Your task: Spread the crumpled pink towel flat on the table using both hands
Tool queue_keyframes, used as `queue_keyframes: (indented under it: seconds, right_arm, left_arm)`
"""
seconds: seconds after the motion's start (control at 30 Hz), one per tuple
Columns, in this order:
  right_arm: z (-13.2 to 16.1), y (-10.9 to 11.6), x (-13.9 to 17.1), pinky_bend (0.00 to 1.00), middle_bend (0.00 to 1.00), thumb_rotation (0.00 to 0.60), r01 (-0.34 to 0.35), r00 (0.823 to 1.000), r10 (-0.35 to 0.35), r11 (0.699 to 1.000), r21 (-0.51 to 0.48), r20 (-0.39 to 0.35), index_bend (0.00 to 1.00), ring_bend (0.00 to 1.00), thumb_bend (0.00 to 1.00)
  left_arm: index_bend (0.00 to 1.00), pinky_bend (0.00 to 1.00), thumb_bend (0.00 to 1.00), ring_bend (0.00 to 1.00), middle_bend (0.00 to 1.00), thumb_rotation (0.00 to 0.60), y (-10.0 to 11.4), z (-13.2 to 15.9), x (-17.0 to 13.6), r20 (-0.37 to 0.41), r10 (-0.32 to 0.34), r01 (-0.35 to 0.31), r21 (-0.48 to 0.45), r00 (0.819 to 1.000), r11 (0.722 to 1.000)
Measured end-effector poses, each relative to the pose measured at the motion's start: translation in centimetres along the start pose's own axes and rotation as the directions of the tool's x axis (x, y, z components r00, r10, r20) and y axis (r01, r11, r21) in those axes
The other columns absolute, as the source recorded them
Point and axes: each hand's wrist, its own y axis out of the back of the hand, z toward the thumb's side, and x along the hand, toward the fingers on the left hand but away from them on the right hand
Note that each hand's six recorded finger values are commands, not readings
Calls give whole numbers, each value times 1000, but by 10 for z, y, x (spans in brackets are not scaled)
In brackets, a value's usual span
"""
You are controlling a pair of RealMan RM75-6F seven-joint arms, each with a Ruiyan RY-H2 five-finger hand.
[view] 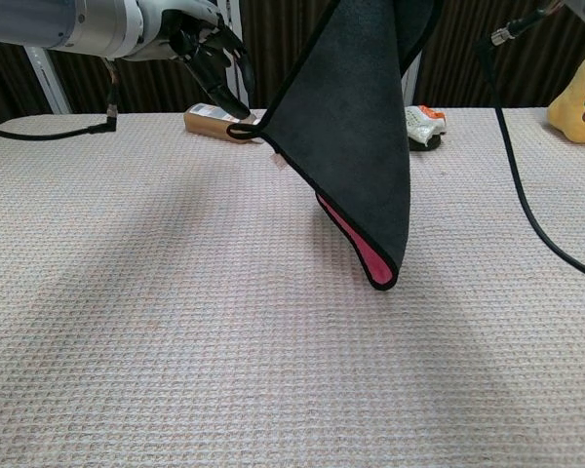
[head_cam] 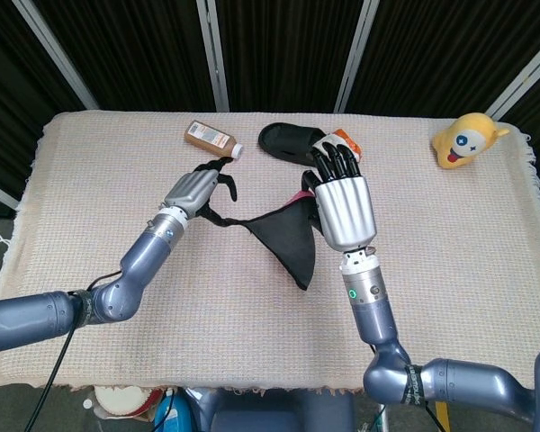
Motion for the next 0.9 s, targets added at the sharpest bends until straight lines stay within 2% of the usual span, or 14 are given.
queue_keyframes:
  seconds: [0.17, 0.63, 0.9]
  right_arm:
    - [-1, -1, 0, 188, 306, 600, -1, 1000, 1, 1000, -3, 1, 667, 180, 574]
    - [-7, 2, 2, 188, 307, 600, 4, 1000, -4, 1000, -6, 8, 670, 181, 574]
    - [-15, 4, 2, 189, 308, 600, 4, 1000, -4, 1000, -1, 20, 673, 180, 575]
  left_arm:
    - [482, 0, 214, 0, 0, 600, -13, 13, -1, 24, -23, 24, -9, 999, 1000]
    - [522, 0, 220, 0, 0, 600, -36, 29, 5, 36, -28, 29, -26, 999, 999]
    - [596, 0, 385, 0, 0, 600, -44, 35, 9, 39, -16, 17, -16, 999, 1000]
